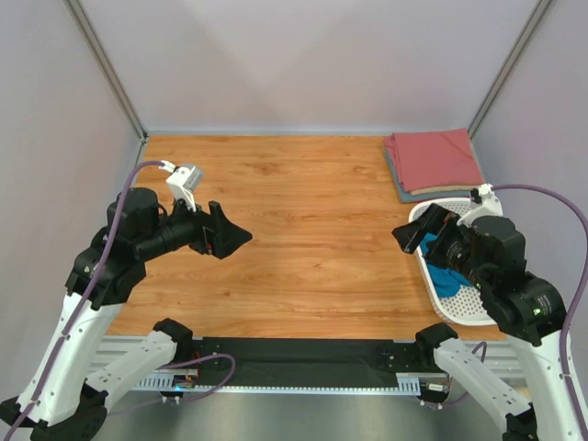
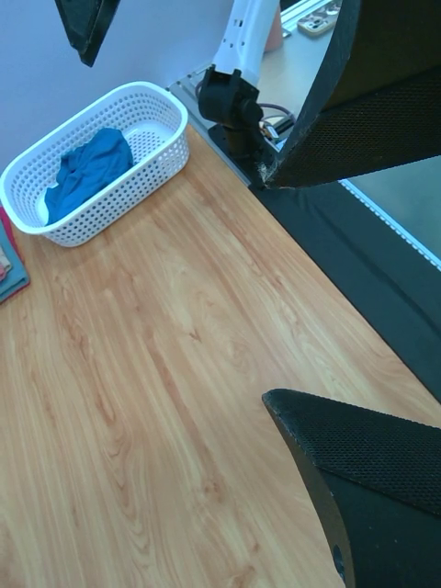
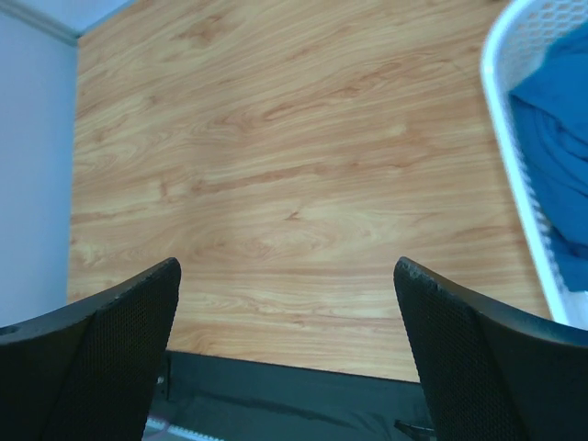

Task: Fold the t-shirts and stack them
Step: Grab the tshirt from the pile

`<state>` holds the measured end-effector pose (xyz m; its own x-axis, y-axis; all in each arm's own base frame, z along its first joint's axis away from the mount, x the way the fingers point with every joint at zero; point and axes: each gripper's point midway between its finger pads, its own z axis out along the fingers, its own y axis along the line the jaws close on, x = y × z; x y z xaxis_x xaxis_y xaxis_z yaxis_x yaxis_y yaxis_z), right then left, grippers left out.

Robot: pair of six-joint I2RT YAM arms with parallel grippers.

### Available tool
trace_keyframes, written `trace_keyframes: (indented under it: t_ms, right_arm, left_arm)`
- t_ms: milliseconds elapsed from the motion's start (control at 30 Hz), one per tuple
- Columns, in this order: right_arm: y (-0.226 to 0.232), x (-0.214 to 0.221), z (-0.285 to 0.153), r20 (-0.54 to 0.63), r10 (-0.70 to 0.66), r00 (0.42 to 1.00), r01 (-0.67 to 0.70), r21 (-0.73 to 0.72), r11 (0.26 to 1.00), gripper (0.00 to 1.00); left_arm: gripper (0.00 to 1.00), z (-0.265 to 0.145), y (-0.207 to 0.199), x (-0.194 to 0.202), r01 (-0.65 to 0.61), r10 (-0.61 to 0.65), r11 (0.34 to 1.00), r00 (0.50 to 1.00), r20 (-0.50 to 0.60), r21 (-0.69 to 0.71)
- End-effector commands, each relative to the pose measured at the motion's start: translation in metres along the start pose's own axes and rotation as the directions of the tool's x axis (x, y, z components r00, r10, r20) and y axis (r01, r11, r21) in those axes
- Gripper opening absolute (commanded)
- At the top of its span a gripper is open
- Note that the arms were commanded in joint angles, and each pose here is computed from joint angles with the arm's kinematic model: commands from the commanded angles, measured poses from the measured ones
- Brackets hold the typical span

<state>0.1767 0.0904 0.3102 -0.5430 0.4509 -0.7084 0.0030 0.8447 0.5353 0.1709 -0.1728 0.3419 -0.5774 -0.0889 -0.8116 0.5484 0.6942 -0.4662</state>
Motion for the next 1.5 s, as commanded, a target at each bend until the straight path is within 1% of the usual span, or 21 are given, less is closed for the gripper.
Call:
trace_keyframes:
  t_ms: [0, 167, 267, 333, 367, 433, 467, 500, 567, 633, 733, 867, 1000, 1067, 1100, 1133, 1233, 1267, 1367, 1400, 1467]
  right_arm:
    - [-0.038, -0.017, -0.003, 0.1, 0.022, 0.995, -0.043, 0.221, 0.974, 1.0]
    - [-0.071, -0.033, 0.013, 0.171, -0.005, 0.985, -0.07, 0.428, 0.901, 1.0]
    - [-0.087, -0.037, 0.035, 0.126, -0.012, 0.992, -0.059, 0.544, 0.837, 1.0]
    - [-0.106, -0.032, 0.055, 0.063, -0.007, 0.998, -0.034, 0.625, 0.78, 1.0]
    - [-0.12, -0.035, 0.06, 0.072, 0.016, 0.997, -0.059, 0.66, 0.749, 1.0]
    - [-0.145, -0.017, 0.078, 0.007, 0.061, 0.998, -0.049, 0.699, 0.714, 1.0]
    - [-0.161, -0.022, 0.083, 0.055, 0.11, 0.992, -0.116, 0.712, 0.693, 1.0]
    - [-0.166, -0.015, 0.091, 0.041, 0.163, 0.986, -0.146, 0.694, 0.705, 1.0]
    - [-0.198, -0.006, 0.104, 0.064, 0.243, 0.968, -0.213, 0.721, 0.659, 0.98]
    - [-0.218, -0.003, 0.119, 0.08, 0.303, 0.95, -0.265, 0.72, 0.642, 0.96]
    - [-0.236, 0.009, 0.135, 0.07, 0.376, 0.924, -0.309, 0.717, 0.625, 0.93]
    - [-0.271, 0.029, 0.166, 0.091, 0.501, 0.861, -0.411, 0.706, 0.577, 0.89]
    - [-0.299, 0.048, 0.181, 0.079, 0.55, 0.831, -0.421, 0.735, 0.531, 0.86]
    - [-0.308, 0.051, 0.184, 0.074, 0.56, 0.825, -0.419, 0.745, 0.519, 0.75]
    - [-0.31, 0.047, 0.184, 0.07, 0.546, 0.835, -0.41, 0.742, 0.531, 0.63]
    - [-0.31, 0.044, 0.181, 0.072, 0.539, 0.839, -0.405, 0.743, 0.532, 0.36]
    - [-0.297, 0.005, 0.16, 0.104, 0.451, 0.887, -0.372, 0.74, 0.56, 0.05]
    - [-0.293, -0.006, 0.152, 0.119, 0.421, 0.899, -0.361, 0.744, 0.562, 0.0]
    - [-0.253, -0.062, 0.119, 0.175, 0.318, 0.932, -0.346, 0.695, 0.63, 0.0]
    - [-0.239, -0.075, 0.111, 0.186, 0.289, 0.939, -0.336, 0.673, 0.659, 0.0]
    - [-0.188, -0.112, 0.088, 0.212, 0.213, 0.954, -0.298, 0.58, 0.758, 0.0]
  left_arm:
    - [0.96, 0.007, 0.001, -0.006, -0.014, 0.014, 1.0, 1.0, 0.013, 0.005]
    - [0.96, 0.027, 0.015, 0.016, 0.032, -0.032, 0.999, 0.998, -0.051, -0.006]
    - [0.96, 0.04, 0.019, 0.031, 0.063, -0.061, 0.998, 0.994, -0.093, 0.016]
    - [0.95, 0.046, 0.021, 0.041, 0.078, -0.074, 0.997, 0.989, -0.128, 0.023]
    - [0.95, 0.047, 0.022, 0.044, 0.079, -0.075, 0.997, 0.988, -0.136, 0.025]
    - [0.95, 0.05, 0.028, 0.05, 0.073, -0.072, 0.997, 0.986, -0.148, 0.007]
    - [0.95, 0.05, 0.031, 0.051, 0.07, -0.07, 0.998, 0.986, -0.149, -0.001]
    - [0.95, 0.05, 0.033, 0.052, 0.059, -0.059, 0.998, 0.987, -0.15, -0.01]
    - [0.95, 0.049, 0.037, 0.051, 0.047, -0.052, 0.998, 0.988, -0.147, -0.036]
    - [0.95, 0.049, 0.041, 0.048, 0.033, -0.04, 0.998, 0.99, -0.139, -0.054]
    - [0.95, 0.051, 0.043, 0.047, 0.025, -0.033, 0.998, 0.99, -0.138, -0.061]
    - [0.95, 0.058, 0.044, 0.047, 0.031, -0.039, 0.998, 0.987, -0.154, -0.055]
    - [0.94, 0.063, 0.046, 0.047, 0.038, -0.048, 0.997, 0.986, -0.161, -0.062]
    - [0.94, 0.063, 0.047, 0.046, 0.043, -0.053, 0.997, 0.986, -0.161, -0.068]
    - [0.94, 0.064, 0.048, 0.046, 0.042, -0.054, 0.996, 0.986, -0.161, -0.072]
    - [0.94, 0.063, 0.048, 0.046, 0.043, -0.055, 0.996, 0.985, -0.162, -0.076]
    - [0.94, 0.06, 0.048, 0.044, 0.04, -0.053, 0.996, 0.986, -0.156, -0.085]
    - [0.93, 0.059, 0.048, 0.043, 0.039, -0.051, 0.996, 0.987, -0.151, -0.086]
    - [0.93, 0.057, 0.045, 0.038, 0.038, -0.049, 0.996, 0.989, -0.14, -0.084]
    - [0.93, 0.057, 0.046, 0.035, 0.033, -0.045, 0.995, 0.99, -0.133, -0.092]
    - [0.93, 0.053, 0.046, 0.025, 0.025, -0.037, 0.993, 0.994, -0.099, -0.114]
